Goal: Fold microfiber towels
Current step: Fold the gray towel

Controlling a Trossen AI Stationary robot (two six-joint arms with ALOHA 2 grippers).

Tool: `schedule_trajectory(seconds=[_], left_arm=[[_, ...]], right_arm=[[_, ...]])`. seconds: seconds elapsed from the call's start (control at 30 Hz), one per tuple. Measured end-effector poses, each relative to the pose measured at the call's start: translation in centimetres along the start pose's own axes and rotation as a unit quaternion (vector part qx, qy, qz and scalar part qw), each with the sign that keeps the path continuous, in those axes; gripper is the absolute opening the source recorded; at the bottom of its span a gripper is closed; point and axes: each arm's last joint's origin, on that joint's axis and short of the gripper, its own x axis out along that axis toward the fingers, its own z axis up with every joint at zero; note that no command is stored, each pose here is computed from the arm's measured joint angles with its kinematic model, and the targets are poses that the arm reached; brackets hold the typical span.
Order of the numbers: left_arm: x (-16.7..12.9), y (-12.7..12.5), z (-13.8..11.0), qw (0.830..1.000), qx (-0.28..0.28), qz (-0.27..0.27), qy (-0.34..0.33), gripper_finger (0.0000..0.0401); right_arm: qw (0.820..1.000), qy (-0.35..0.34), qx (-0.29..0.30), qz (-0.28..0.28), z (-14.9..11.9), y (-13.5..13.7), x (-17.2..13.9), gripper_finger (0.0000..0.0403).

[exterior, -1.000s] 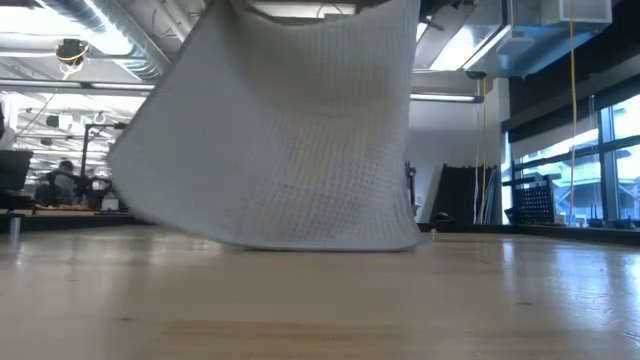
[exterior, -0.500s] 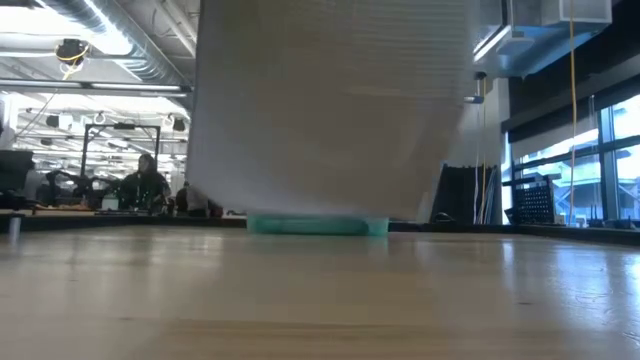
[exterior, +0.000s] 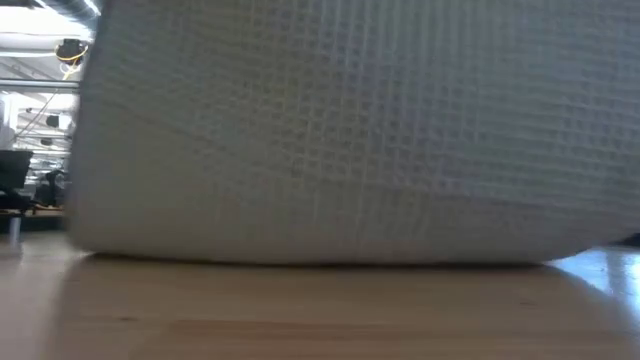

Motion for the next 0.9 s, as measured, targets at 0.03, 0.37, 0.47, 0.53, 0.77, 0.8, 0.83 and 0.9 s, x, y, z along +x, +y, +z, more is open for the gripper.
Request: schedule_trajectory(seconds=[0.03,0.37,0.47,0.53,0.77,0.8,0.83,0.9], left_arm=[[0.3,0.0,-0.5,1.0,-0.009,-0.009,0.004,0.0],[2.1,0.9,-4.2,0.996,-0.062,-0.045,0.033,0.0],[2.6,1.7,-4.8,0.997,-0.06,-0.031,0.035,0.0],[3.1,2.5,-5.0,0.998,-0.056,-0.013,0.033,0.0],[5.0,5.5,-5.4,0.998,-0.049,0.043,0.004,0.0],[5.3,6.0,-5.4,0.998,-0.049,0.05,0.003,0.0],[5.5,6.4,-5.4,0.997,-0.049,0.058,0.001,0.0],[5.9,7.1,-5.3,0.996,-0.05,0.072,-0.001,0.0]], right_arm=[[1.0,0.003,0.001,0.008,-0.1,0.0,0.6,0.0006],[0.995,-0.069,-0.066,-0.006,0.5,0.3,2.1,0.0006],[0.991,-0.087,-0.085,-0.047,0.8,-0.2,2.0,0.0006],[0.988,-0.093,-0.096,-0.079,0.9,-0.7,2.0,0.0006],[0.984,-0.089,-0.071,-0.136,1.0,-3.9,3.4,0.0006],[0.984,-0.085,-0.066,-0.145,0.8,-4.5,3.8,0.0006],[0.983,-0.084,-0.063,-0.152,0.7,-5.0,4.1,0.0006],[0.981,-0.077,-0.062,-0.165,0.4,-6.0,4.7,0.0006]])
